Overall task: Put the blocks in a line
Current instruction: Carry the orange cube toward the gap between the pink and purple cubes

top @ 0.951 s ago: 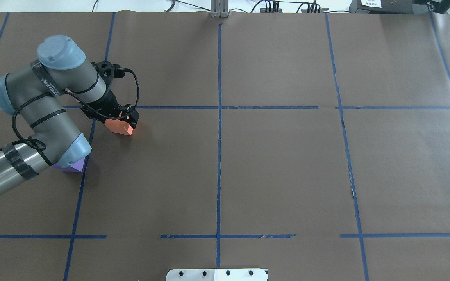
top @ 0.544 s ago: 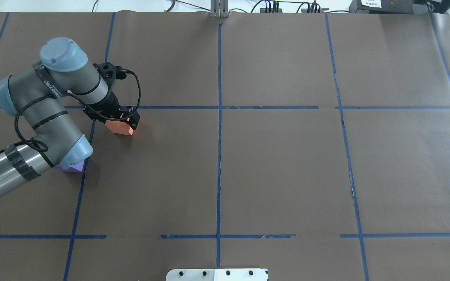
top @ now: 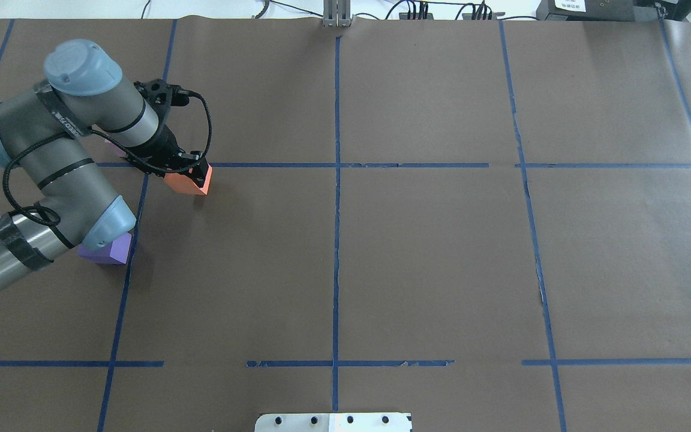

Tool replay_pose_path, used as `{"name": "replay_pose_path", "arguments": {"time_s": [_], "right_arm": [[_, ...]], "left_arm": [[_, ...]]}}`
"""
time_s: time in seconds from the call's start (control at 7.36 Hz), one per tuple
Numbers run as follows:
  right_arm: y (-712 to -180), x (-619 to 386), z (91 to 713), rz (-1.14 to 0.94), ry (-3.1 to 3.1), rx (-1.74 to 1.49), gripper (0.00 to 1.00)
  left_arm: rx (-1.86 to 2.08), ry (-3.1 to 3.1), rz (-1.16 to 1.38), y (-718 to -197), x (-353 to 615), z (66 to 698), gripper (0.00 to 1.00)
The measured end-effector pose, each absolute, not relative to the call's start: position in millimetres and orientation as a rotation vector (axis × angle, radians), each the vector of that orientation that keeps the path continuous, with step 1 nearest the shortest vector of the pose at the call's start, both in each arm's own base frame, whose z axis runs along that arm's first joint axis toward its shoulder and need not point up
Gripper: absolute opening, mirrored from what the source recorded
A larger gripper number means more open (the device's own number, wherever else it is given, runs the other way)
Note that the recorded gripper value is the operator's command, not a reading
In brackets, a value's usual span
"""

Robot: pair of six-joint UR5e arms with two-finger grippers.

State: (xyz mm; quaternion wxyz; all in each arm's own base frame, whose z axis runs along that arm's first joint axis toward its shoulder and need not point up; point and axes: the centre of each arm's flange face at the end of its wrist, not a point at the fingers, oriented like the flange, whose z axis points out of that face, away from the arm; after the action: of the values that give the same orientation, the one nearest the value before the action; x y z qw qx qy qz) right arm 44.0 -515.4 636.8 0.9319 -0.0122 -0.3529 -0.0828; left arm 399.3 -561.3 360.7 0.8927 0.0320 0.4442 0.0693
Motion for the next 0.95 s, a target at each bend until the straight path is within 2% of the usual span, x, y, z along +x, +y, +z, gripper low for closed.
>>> {"name": "replay_pose_path", "arguments": {"time_s": [0.41,0.95], "right_arm": [[-515.4,44.0,636.8,-0.169,-0.722,-0.025,1.00],[-515.4,44.0,636.8,-0.169,-0.722,-0.025,1.00]], "left_arm": [[0.113,0.913,0.056,-568.4,314.3,345.2,0.38],[0.075,0.862,0.085,-534.6,278.3,408.7,0.39]]}}
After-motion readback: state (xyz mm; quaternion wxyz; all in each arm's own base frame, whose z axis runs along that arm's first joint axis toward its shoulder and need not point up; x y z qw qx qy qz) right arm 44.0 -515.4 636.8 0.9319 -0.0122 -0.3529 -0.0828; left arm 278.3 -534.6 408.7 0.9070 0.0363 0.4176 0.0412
